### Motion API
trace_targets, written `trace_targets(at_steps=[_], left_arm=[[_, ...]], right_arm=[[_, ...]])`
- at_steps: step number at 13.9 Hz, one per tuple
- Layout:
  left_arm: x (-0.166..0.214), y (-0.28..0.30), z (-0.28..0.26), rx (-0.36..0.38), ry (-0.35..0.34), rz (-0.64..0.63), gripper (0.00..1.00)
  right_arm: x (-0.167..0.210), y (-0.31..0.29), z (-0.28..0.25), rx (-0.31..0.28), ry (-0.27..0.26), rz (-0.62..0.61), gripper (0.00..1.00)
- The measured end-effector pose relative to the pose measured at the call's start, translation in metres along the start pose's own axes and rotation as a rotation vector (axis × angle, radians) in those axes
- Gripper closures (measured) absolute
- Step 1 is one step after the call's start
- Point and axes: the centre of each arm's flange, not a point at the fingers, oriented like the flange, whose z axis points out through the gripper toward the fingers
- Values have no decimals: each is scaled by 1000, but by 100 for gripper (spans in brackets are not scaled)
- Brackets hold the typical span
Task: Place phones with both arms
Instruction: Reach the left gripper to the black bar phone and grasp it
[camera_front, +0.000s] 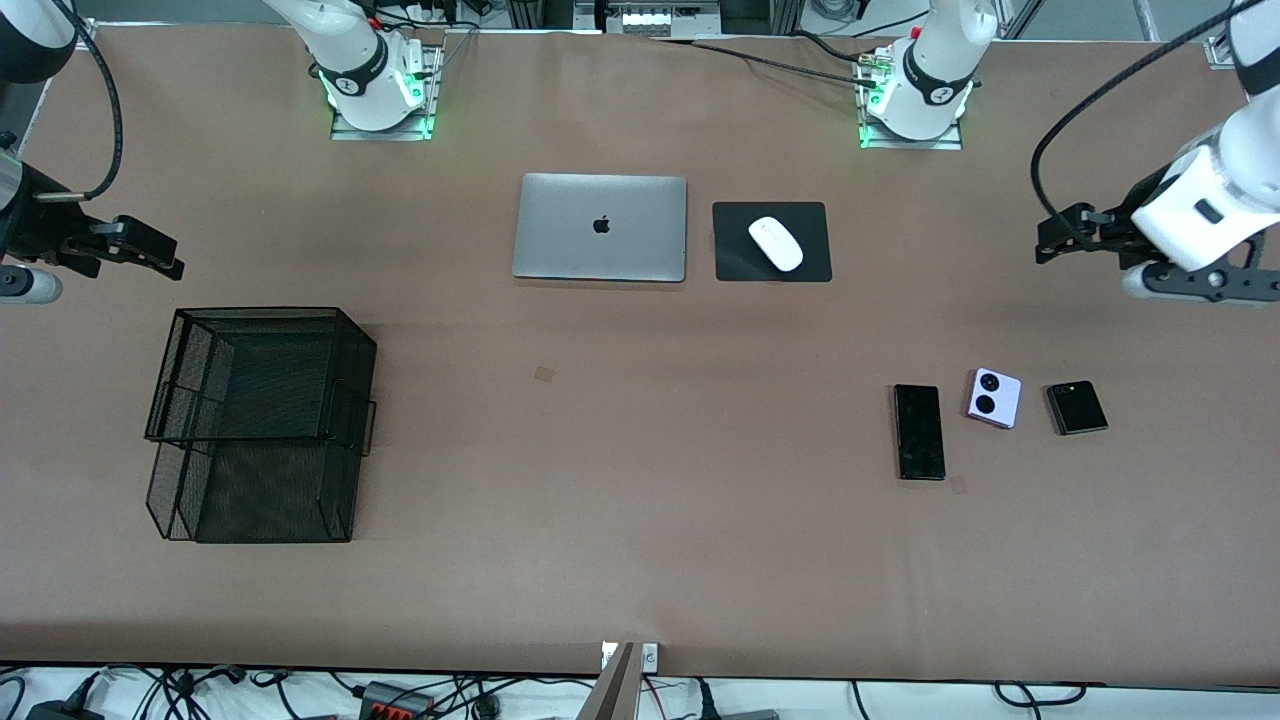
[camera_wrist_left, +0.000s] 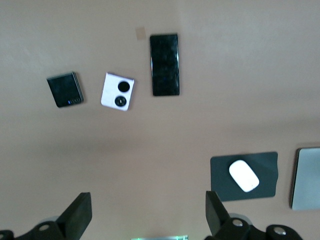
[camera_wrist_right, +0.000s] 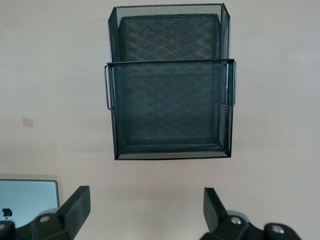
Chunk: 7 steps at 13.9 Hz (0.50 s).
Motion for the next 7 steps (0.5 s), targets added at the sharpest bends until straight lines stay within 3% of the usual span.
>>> trace_targets(at_steps=[3,7], left_arm=[[19,-6,35,-4,-70,27,0],[69,-11,102,-2,-10,38,0]], right_arm=[[0,0,0,0,-1,0,0],[1,0,2,0,-4,0,0]])
